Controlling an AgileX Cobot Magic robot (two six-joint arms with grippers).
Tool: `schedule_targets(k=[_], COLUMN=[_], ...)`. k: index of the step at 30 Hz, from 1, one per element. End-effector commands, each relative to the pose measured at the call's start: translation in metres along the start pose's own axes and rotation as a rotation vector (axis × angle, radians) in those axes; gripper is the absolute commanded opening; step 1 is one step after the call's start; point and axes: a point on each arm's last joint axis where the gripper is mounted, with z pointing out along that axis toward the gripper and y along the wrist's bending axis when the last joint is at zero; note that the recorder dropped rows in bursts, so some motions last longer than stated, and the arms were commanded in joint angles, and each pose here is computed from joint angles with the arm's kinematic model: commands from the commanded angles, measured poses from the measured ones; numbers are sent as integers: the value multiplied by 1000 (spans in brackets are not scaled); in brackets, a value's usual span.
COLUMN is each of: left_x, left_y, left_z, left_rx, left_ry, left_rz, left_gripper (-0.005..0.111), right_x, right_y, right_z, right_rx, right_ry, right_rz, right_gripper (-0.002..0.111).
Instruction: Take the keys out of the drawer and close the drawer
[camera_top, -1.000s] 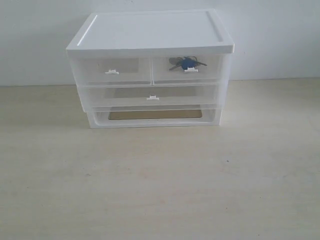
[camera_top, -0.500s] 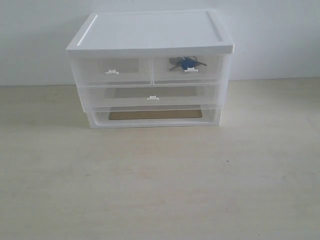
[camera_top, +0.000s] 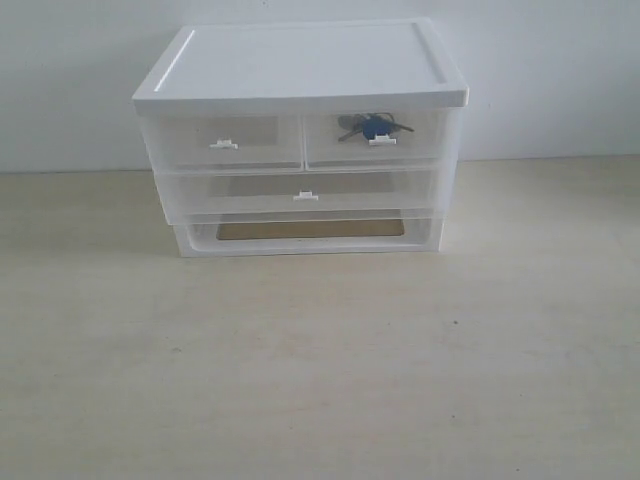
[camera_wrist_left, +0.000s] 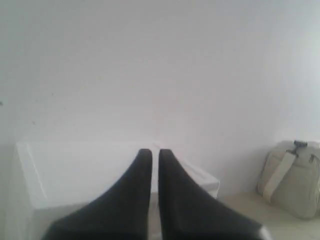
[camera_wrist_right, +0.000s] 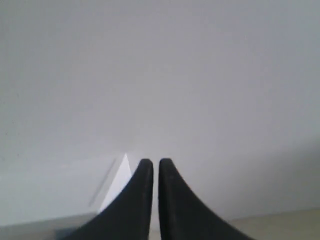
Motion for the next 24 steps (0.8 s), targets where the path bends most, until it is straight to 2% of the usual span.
schedule_targets(k=[1,5,8,12,14,16,18,21,24], left_x=[35,67,88,122,138,149,160,171,176], left_y=[26,52,69,87,93,94,95,97,99], left_z=[46,80,100,116,120,123,125,128,131], left_rx=[44,28,23,59,101,173,233,258,249], left_ry=[153,267,330,417,446,404,358,234,110], left_rz=[13,-4,12,199,335,482,616,704,736], left_gripper=[4,7,20,42,48,49,49,49,49], right_x=[25,53,73,95,102,112,119,125,129], right_y=[3,21,44,70,81,91,100,108,110], right_z=[40,74,97,122,132,139,144,148,153], right_rx=[-37,-148,-254,-353,-407,-471,-521,-573,-648], right_ry=[168,308,396,501,516,526,534,525,463], right_rz=[-28,-79,-136,-269,-350,-449,-548,-670,-888], right_gripper=[3,3,3,3,5,13,28,48,45])
